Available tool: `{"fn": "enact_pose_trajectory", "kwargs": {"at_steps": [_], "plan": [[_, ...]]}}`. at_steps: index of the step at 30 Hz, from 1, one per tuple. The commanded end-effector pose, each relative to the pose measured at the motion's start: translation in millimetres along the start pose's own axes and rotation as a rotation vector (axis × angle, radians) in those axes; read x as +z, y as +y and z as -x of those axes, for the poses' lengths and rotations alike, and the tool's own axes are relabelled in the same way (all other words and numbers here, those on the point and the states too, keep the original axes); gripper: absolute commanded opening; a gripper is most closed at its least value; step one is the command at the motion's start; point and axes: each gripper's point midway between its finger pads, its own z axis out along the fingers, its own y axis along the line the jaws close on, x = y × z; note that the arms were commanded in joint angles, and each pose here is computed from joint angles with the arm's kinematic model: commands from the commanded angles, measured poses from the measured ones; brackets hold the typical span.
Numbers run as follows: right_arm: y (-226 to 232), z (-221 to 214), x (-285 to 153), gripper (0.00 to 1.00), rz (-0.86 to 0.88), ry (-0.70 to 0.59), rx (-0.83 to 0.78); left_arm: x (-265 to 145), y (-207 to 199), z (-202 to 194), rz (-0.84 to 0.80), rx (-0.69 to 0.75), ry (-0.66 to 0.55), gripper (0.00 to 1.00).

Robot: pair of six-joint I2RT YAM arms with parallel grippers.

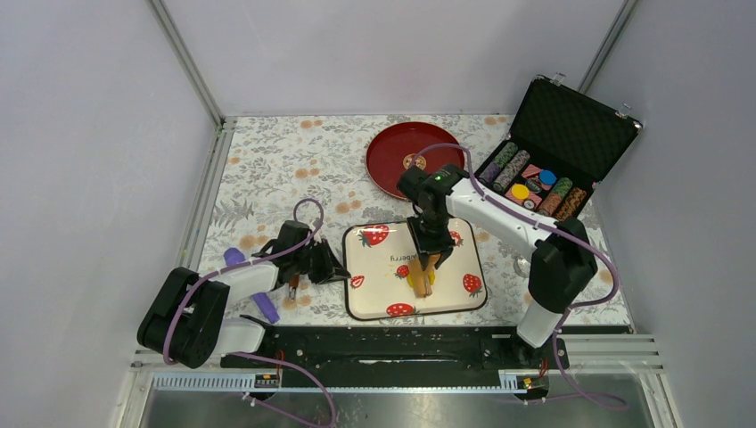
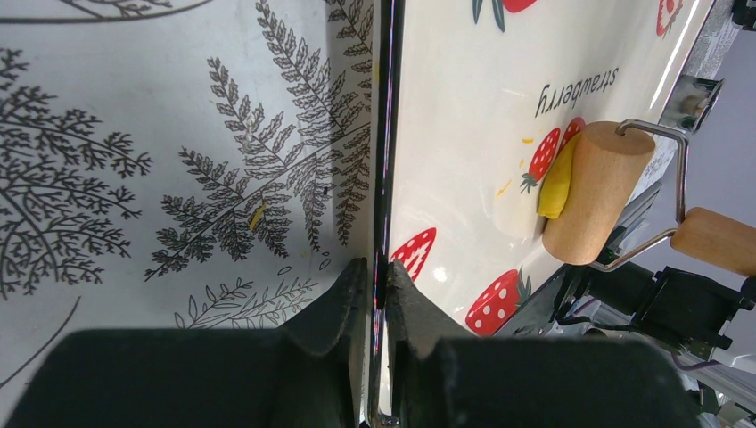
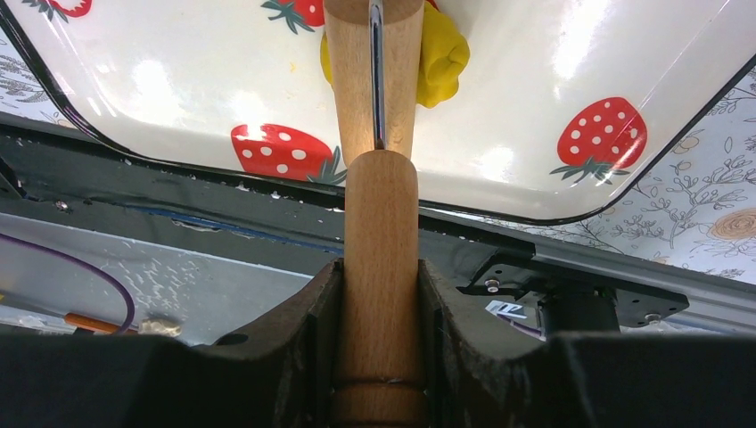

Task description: Roll out the dumpling wrappers from the dough

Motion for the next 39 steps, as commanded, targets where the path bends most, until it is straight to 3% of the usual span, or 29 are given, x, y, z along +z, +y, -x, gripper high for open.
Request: {"fn": "enact_pose_trajectory", "kwargs": {"at_steps": [1, 21, 39], "plan": [[31, -1, 98, 0.0, 0.025, 0.122, -0.039, 2, 14, -1, 0.047, -0.005, -0.019, 0.02], [55, -2, 91, 0.0, 0.043, 0.11, -0.073, 2, 14, -2, 0.049, -0.007, -0.018, 0.02], [82, -1, 78, 0.0, 0.172, 0.098, -0.064, 2, 14, -2, 0.047, -0.006, -0.019, 0.02]]}}
